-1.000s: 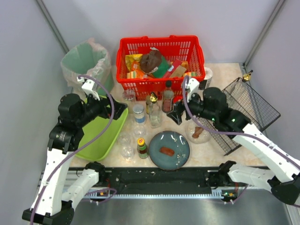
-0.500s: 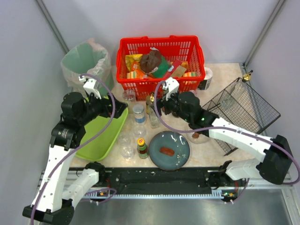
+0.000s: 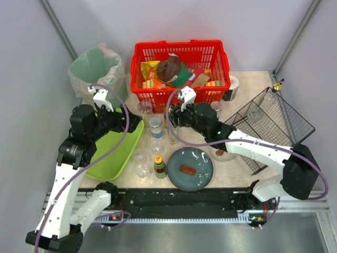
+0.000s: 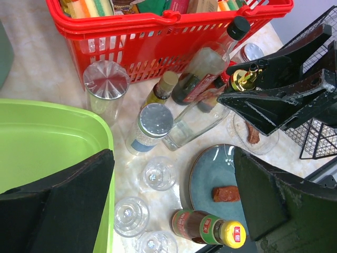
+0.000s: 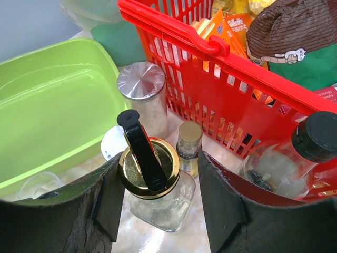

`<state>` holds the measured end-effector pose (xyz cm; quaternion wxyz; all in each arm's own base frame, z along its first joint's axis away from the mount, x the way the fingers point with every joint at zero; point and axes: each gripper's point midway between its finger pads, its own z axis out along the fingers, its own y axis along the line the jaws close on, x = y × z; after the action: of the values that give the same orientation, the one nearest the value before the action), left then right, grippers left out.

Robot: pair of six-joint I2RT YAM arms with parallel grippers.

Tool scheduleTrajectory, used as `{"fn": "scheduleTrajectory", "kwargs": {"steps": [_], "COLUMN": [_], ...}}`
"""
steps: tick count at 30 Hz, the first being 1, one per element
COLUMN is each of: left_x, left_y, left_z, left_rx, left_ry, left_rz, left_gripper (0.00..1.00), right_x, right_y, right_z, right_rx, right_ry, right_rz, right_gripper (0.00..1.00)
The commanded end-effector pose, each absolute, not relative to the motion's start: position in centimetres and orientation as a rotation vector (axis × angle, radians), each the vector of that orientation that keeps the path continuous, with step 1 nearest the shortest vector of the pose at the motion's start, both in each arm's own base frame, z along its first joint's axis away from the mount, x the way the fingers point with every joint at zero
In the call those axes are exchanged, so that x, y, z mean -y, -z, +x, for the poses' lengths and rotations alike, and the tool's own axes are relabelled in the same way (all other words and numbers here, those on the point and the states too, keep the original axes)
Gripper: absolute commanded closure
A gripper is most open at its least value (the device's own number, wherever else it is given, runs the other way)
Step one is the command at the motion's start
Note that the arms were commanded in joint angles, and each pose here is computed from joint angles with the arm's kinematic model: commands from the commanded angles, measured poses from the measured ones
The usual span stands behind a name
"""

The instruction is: Clear the kitchen counter

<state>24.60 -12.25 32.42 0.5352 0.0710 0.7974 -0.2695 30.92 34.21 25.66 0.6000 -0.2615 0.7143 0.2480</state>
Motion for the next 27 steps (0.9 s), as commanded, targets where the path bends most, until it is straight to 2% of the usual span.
{"fn": "scheduleTrajectory", "kwargs": {"steps": [1, 9, 14, 16, 20, 27], "left_x": [12.1, 12.2, 12.0, 12.0, 11.9, 12.5], "left_y": [-33.0, -32.8, -32.9, -32.8, -32.9, -34.2], "left_z": [24.9, 24.9, 24.7, 24.7, 24.6, 23.9], "left_rx": [-1.867, -1.876, -1.874, -1.879, -1.877, -1.823], "left_ry": [0.628, 0.634, 0.621, 0.618, 0.613, 0.663], "left_rz": [0.176, 0.185, 0.187, 0.188, 0.191, 0.212], "left_gripper": [0.02, 0.02, 0.02, 0.02, 0.02, 0.02], "right_x": [-35.0, -35.2, -35.4, -35.4, -35.1, -33.3], "right_y": [-27.4, -26.0, -25.1, -25.2, -26.2, -28.3], "right_z": [31.0, 31.5, 32.1, 32.1, 32.0, 32.3], "right_rx": [-1.6, -1.652, -1.682, -1.678, -1.659, -1.658], "right_ry": [-0.606, -0.583, -0.552, -0.555, -0.557, -0.456], "right_rz": [-0.559, -0.555, -0.547, -0.544, -0.537, -0.532], "right_gripper": [0.46, 0.48, 0.53, 0.62, 0.98, 1.0]}}
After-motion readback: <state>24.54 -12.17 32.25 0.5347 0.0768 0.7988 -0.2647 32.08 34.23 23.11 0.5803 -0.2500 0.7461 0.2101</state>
